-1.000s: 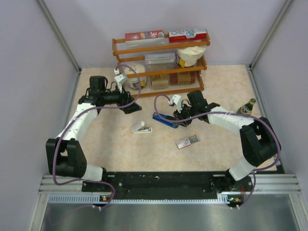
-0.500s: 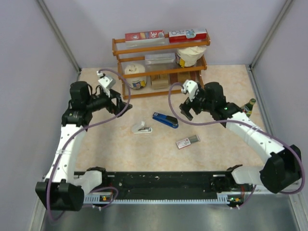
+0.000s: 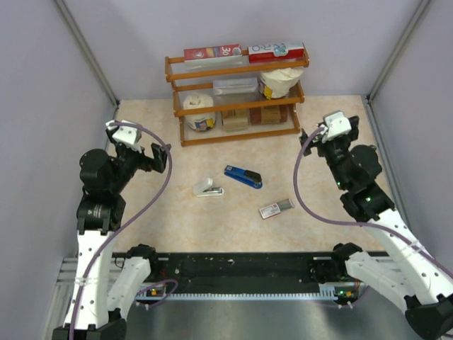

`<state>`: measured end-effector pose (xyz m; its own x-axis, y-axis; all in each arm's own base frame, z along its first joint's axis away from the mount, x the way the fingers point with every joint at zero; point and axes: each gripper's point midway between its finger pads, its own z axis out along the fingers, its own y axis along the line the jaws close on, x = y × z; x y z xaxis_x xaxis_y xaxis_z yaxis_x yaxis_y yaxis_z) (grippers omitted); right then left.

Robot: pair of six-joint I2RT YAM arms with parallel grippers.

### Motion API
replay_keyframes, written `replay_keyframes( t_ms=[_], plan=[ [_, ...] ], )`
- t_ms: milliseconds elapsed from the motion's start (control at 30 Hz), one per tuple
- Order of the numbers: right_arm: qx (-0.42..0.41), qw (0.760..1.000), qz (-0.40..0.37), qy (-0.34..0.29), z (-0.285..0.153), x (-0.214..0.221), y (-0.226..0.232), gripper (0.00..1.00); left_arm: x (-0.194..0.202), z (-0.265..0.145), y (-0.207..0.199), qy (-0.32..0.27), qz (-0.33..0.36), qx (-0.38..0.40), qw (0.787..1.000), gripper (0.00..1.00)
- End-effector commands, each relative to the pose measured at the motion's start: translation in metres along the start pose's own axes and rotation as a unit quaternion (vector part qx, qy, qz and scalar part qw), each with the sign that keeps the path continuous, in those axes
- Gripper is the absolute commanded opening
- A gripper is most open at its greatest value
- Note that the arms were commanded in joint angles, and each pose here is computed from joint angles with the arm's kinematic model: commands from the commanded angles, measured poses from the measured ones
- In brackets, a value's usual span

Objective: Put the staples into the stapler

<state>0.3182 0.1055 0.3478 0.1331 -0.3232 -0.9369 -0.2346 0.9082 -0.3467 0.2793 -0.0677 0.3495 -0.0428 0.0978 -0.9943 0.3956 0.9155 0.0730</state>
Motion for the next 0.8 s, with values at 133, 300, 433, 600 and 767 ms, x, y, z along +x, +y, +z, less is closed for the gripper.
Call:
replay_keyframes(
  t_ms=[133,300,433,600,767],
  plan=[
    [0.142,0.980,0.053,-0.126,-0.033,-0.050,-0.059,0.99,-0.020,-0.007,0.001,-0.038,0.009,-0.010,0.999,0.99],
    [0.151,0.977,0.053,-0.141,-0.039,-0.052,-0.062,0.99,-0.019,-0.009,-0.002,-0.038,0.012,-0.003,0.999,0.99],
    [0.153,0.976,0.053,-0.144,-0.040,-0.051,-0.063,0.99,-0.017,-0.008,-0.002,-0.036,0.011,-0.001,0.999,0.99],
    [0.162,0.975,0.053,-0.144,-0.039,-0.049,-0.064,0.99,-0.015,-0.007,-0.003,-0.036,0.010,0.001,0.999,0.99],
    [0.167,0.974,0.052,-0.145,-0.040,-0.048,-0.066,0.99,-0.012,-0.006,-0.002,-0.034,0.009,0.002,0.999,0.99]
  ],
)
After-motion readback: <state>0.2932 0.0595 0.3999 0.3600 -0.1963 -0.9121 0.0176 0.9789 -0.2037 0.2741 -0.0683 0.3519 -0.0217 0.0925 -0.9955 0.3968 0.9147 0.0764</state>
